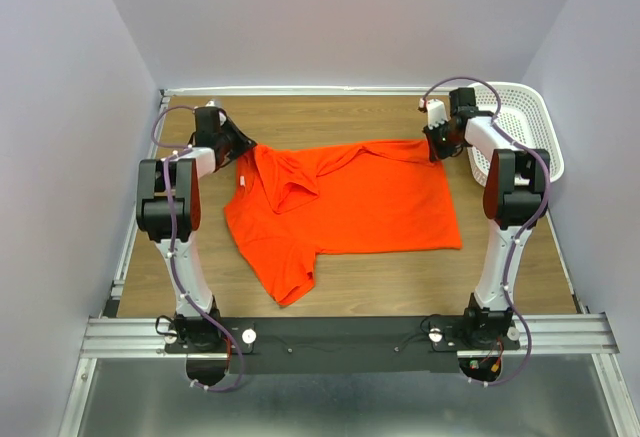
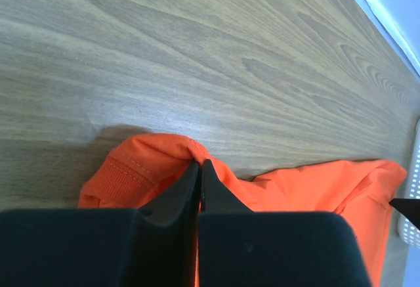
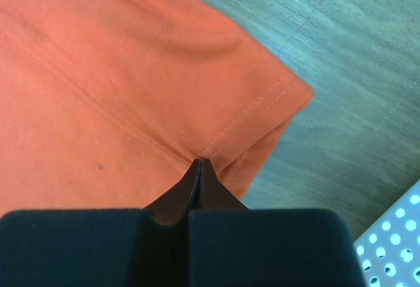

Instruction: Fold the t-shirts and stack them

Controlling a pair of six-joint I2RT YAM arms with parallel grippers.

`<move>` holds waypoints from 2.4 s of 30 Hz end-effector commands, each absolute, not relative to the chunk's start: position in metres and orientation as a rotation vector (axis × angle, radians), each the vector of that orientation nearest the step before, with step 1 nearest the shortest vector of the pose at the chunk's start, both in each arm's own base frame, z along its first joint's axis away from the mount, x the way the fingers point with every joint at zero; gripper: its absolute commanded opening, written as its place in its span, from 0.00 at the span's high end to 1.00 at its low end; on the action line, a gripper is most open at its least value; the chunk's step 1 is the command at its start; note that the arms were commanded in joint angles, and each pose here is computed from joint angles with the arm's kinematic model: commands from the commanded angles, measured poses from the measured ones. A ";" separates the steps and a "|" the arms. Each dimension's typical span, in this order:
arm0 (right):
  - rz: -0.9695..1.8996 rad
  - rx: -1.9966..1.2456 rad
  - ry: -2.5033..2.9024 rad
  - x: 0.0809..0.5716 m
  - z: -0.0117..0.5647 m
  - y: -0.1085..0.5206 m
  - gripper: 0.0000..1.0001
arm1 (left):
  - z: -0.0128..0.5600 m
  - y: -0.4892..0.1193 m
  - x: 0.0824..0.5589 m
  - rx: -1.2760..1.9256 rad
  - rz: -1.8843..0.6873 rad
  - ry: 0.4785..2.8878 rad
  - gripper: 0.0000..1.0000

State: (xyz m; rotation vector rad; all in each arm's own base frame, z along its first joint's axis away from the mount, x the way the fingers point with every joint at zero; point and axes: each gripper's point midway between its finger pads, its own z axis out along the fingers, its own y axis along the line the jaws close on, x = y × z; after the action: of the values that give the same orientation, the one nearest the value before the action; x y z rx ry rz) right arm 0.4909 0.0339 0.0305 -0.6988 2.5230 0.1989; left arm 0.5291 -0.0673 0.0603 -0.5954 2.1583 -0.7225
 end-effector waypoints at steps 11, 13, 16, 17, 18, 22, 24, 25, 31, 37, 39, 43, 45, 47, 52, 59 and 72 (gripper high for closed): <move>0.228 -0.767 2.516 0.488 0.034 0.039 0.68 | 0.055 -0.063 0.534 -0.555 -0.760 2.186 0.94; 0.238 -0.774 2.530 0.485 0.029 0.040 0.68 | 0.056 -0.064 0.535 -0.553 -0.763 2.187 0.94; 0.249 -0.788 2.531 0.482 0.028 0.041 0.67 | 0.056 -0.064 0.535 -0.551 -0.761 2.188 0.94; 0.260 -0.793 2.526 0.481 0.029 0.042 0.66 | 0.056 -0.064 0.535 -0.550 -0.763 2.190 0.94; 0.262 -0.799 2.520 0.480 0.032 0.043 0.66 | 0.055 -0.064 0.536 -0.550 -0.763 2.190 0.94; 0.253 -0.810 2.530 0.478 0.029 0.041 0.65 | 0.055 -0.065 0.536 -0.547 -0.770 2.191 0.94; 0.239 -0.817 2.542 0.477 0.025 0.039 0.65 | 0.054 -0.065 0.536 -0.549 -0.772 2.194 0.94; 0.233 -0.818 2.547 0.477 0.023 0.037 0.65 | 0.054 -0.064 0.536 -0.549 -0.771 2.193 0.94; 0.214 -0.815 2.569 0.478 0.016 0.034 0.83 | 0.053 -0.064 0.535 -0.547 -0.775 2.197 0.94; 0.170 -0.824 2.533 0.483 0.034 0.031 0.99 | 0.052 -0.061 0.534 -0.548 -0.778 2.197 0.97; 0.126 -0.821 2.525 0.486 0.041 0.026 0.99 | 0.053 -0.059 0.535 -0.551 -0.778 2.196 0.97; 0.042 -0.801 2.499 0.493 0.060 0.017 0.99 | 0.054 -0.053 0.536 -0.558 -0.771 2.193 0.97; 0.000 -0.789 2.495 0.496 0.066 0.011 0.99 | 0.055 -0.051 0.538 -0.555 -0.771 2.193 0.97; -0.024 -0.789 2.493 0.497 0.069 0.009 0.99 | 0.055 -0.049 0.539 -0.559 -0.767 2.192 0.97; -0.083 -0.787 2.515 0.498 0.064 -0.001 0.99 | 0.054 -0.044 0.544 -0.557 -0.760 2.200 0.97; -0.134 -0.789 2.549 0.495 0.054 -0.011 0.99 | 0.053 -0.038 0.550 -0.562 -0.750 2.207 0.97; -0.149 -0.836 2.590 0.475 0.043 -0.018 0.99 | 0.052 -0.029 0.565 -0.566 -0.725 2.207 0.97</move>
State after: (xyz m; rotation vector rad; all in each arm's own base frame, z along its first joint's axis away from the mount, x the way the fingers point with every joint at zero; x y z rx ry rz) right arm 0.4871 -0.0080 0.0365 -0.8127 2.5729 -0.1079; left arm 0.5572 -0.0379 0.0520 -0.5741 2.2122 -0.7398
